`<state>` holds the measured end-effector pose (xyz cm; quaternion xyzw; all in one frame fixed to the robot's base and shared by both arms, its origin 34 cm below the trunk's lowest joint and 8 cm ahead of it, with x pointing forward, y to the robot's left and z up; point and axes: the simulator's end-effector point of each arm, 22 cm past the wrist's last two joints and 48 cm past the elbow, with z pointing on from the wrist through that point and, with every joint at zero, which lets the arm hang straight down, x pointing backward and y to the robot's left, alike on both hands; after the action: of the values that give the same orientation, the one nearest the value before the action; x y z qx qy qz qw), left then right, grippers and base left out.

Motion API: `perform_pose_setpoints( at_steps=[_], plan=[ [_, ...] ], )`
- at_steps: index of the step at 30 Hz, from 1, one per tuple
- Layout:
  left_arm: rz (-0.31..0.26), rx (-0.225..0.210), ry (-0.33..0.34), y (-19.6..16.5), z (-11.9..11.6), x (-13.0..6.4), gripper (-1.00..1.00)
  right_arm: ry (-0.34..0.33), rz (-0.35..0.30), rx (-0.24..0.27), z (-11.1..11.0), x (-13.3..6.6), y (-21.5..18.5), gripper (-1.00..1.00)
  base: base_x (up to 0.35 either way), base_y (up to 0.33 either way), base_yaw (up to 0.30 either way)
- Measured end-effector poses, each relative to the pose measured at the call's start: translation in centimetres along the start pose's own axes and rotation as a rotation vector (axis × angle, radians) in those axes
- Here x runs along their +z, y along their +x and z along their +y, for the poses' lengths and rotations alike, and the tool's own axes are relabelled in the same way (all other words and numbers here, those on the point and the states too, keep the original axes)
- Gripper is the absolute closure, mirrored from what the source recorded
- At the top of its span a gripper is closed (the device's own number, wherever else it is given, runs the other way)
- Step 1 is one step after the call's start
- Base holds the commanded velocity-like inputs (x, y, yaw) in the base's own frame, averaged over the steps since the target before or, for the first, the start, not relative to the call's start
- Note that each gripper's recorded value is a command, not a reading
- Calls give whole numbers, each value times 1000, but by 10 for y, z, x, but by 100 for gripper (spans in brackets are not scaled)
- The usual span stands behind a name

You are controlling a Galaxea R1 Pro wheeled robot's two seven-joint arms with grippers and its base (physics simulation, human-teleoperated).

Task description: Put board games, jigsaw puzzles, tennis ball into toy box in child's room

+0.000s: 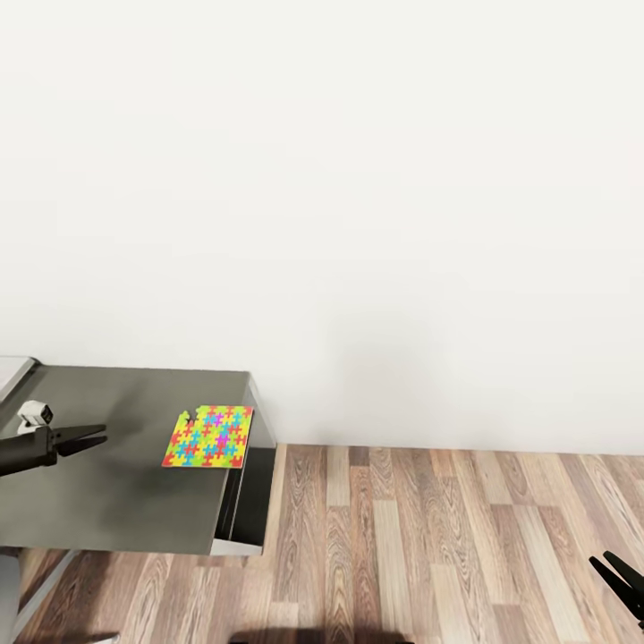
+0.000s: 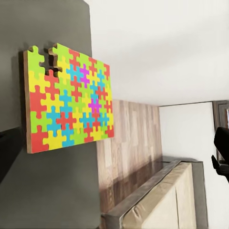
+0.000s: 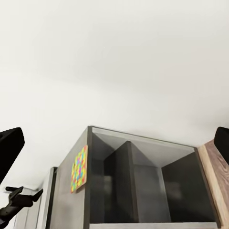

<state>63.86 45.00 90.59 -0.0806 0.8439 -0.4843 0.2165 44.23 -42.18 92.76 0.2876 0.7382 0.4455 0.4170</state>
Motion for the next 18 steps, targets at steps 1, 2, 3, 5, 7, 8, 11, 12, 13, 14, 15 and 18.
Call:
perform_pose_setpoints(
  at_steps=[1,2,3,5,7,8,11,12,13,14,15,18],
  plan=[
    [0,2,1,0,-1,0,-100,-1,-1,-1,1,0,0,-100,0,0,0],
    [-1,4,1,0,-1,0,-100,-3,-1,-1,1,0,0,-100,0,0,0],
    [-1,5,2,-1,-2,-1,-100,-4,-2,-2,1,0,-1,-100,0,0,0],
    [-2,9,3,-1,-4,-1,-100,-6,-3,-4,2,0,-1,-100,0,0,0],
    [-3,11,6,-2,-5,0,-100,-9,-5,-5,3,0,-2,-100,0,0,0],
    [-3,12,9,-1,-6,1,-100,-11,-5,-6,4,0,-2,-100,0,0,0],
    [-4,16,16,-2,-9,3,-100,-14,-8,-8,5,0,-2,-100,0,0,0],
    [-4,18,18,-2,-10,3,-100,-16,-8,-8,6,0,-3,-100,0,0,0],
    [-4,19,21,-2,-11,5,-100,-17,-9,-9,6,0,-3,-100,0,0,0],
    [-4,20,24,-2,-12,5,-100,-18,-10,-10,7,0,-3,-100,0,0,0],
    [-5,21,26,-2,-13,6,-100,-19,-10,-10,7,-1,-4,-100,0,0,0],
    [-5,24,34,-2,-16,9,-100,-24,-12,-14,9,-1,-5,-100,0,0,0]
  ],
)
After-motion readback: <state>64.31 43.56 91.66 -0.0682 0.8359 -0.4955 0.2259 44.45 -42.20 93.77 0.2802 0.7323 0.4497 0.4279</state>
